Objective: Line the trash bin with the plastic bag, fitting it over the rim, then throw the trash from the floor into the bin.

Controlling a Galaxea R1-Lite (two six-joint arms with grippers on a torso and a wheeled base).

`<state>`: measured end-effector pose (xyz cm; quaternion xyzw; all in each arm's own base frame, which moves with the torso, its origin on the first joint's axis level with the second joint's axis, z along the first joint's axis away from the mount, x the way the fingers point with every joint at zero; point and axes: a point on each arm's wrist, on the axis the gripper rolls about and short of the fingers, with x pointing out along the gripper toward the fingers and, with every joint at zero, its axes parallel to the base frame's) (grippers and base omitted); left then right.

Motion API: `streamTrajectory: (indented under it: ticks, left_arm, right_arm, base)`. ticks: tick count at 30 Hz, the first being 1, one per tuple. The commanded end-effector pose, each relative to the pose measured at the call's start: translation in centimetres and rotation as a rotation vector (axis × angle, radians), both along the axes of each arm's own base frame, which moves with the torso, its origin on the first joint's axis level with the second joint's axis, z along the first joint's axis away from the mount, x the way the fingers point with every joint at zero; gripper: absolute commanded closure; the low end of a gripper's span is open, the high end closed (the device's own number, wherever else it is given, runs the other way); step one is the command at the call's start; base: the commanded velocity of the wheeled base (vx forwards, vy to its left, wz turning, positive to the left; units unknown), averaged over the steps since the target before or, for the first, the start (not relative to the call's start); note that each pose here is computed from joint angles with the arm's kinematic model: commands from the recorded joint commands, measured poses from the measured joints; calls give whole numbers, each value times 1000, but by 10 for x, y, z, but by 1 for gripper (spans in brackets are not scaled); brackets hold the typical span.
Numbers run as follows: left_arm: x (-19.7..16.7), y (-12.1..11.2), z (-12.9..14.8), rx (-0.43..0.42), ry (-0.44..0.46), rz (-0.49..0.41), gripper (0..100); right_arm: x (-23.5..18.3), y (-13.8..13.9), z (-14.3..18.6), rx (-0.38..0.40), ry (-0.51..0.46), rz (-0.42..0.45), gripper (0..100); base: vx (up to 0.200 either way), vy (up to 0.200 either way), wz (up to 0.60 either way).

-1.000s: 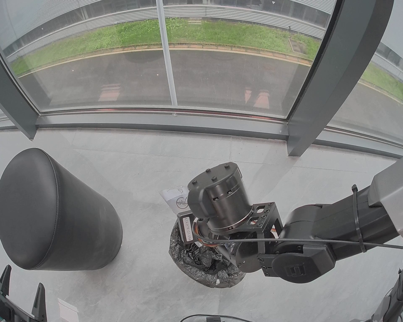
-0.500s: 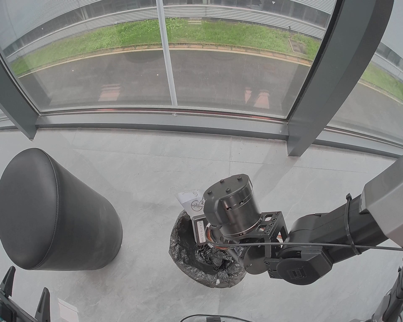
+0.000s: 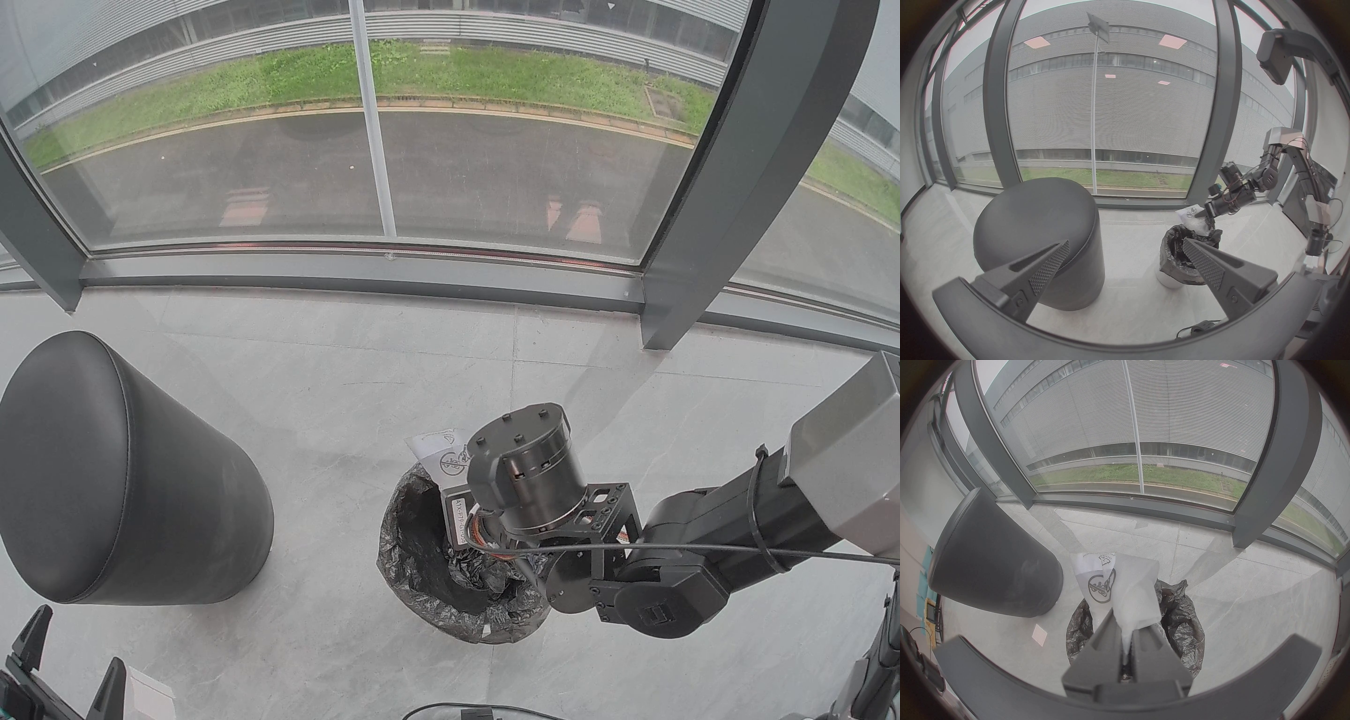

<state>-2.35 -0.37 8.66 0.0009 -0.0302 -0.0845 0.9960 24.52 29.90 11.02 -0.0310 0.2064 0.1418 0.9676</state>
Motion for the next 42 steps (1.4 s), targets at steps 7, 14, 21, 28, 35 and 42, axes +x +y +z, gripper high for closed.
streamTrajectory:
  ticks: [7,14,21,28,35,42]
  left_arm:
    - [0,3,-5,-19,-2,118,0]
    - [1,3,-11,32,56,156,0]
    - [1,4,-11,0,60,163,0]
    - [1,4,-11,-2,60,162,0]
    - [1,4,-11,-2,60,162,0]
    - [1,4,-11,-2,60,162,0]
  right_arm:
    - [-4,-5,-8,-11,8,-1,100]
    - [-5,-5,-6,-7,5,2,100]
    - [-5,0,-12,-12,-3,15,100]
    - [-3,2,-19,-22,-3,8,100]
    - [4,6,-39,-46,11,1,100]
    - [9,11,-57,-62,-18,16,100]
  base:
    - [0,0,0]
    - [0,0,0]
    - [0,0,0]
    - [0,0,0]
    - [0,0,0]
    - [0,0,0]
